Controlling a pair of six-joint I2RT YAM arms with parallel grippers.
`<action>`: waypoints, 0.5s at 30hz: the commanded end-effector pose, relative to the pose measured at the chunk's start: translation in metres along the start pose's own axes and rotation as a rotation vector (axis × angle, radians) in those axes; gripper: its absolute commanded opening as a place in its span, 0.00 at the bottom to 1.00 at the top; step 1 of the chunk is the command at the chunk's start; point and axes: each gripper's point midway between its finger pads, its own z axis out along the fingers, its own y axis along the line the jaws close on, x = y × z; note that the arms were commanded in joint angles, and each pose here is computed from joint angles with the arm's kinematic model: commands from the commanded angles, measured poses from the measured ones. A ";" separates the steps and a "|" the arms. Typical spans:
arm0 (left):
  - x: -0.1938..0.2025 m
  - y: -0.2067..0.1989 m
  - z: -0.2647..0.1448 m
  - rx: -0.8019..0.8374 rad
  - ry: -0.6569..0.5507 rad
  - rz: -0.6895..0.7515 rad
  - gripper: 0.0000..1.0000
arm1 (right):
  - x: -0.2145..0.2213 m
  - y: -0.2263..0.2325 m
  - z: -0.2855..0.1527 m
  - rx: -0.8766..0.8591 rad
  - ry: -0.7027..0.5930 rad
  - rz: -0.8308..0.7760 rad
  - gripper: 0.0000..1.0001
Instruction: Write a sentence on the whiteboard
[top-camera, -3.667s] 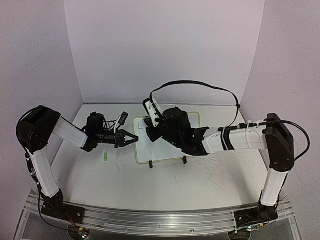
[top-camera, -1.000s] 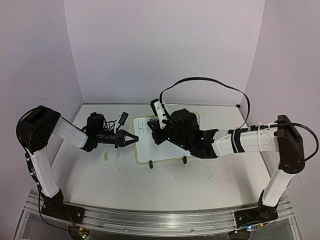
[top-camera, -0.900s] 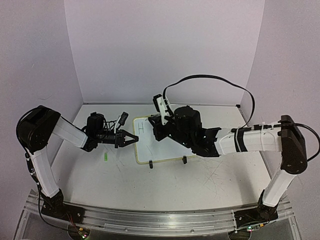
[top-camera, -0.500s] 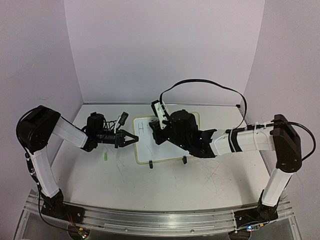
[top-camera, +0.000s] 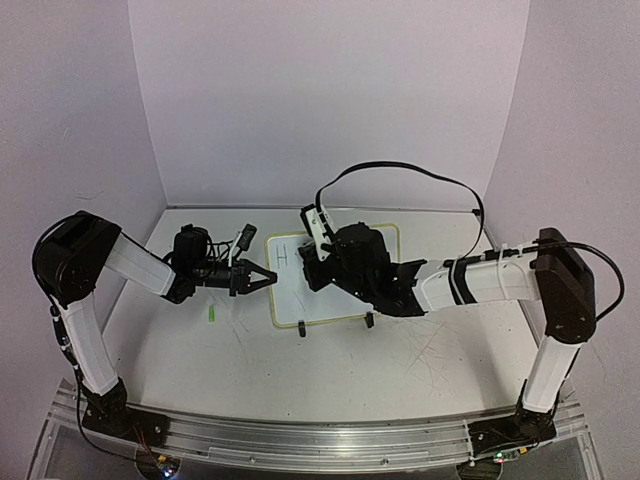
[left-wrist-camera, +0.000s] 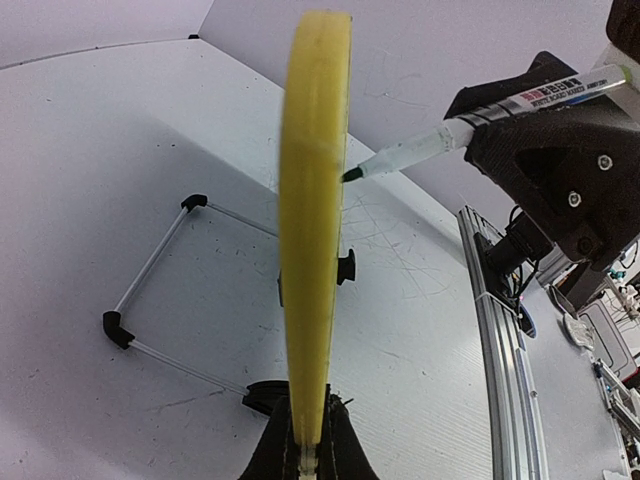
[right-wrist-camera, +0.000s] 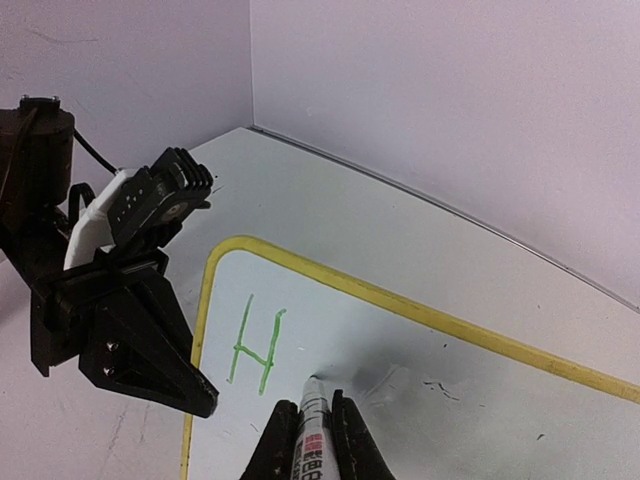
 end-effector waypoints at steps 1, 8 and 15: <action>-0.006 0.003 -0.002 -0.033 -0.012 0.039 0.00 | -0.019 -0.003 0.004 0.025 -0.045 0.014 0.00; -0.007 0.002 -0.002 -0.031 -0.013 0.041 0.00 | -0.017 0.001 0.009 0.015 -0.036 0.010 0.00; -0.007 0.003 -0.002 -0.032 -0.012 0.040 0.00 | -0.011 0.004 0.012 0.004 -0.020 0.004 0.00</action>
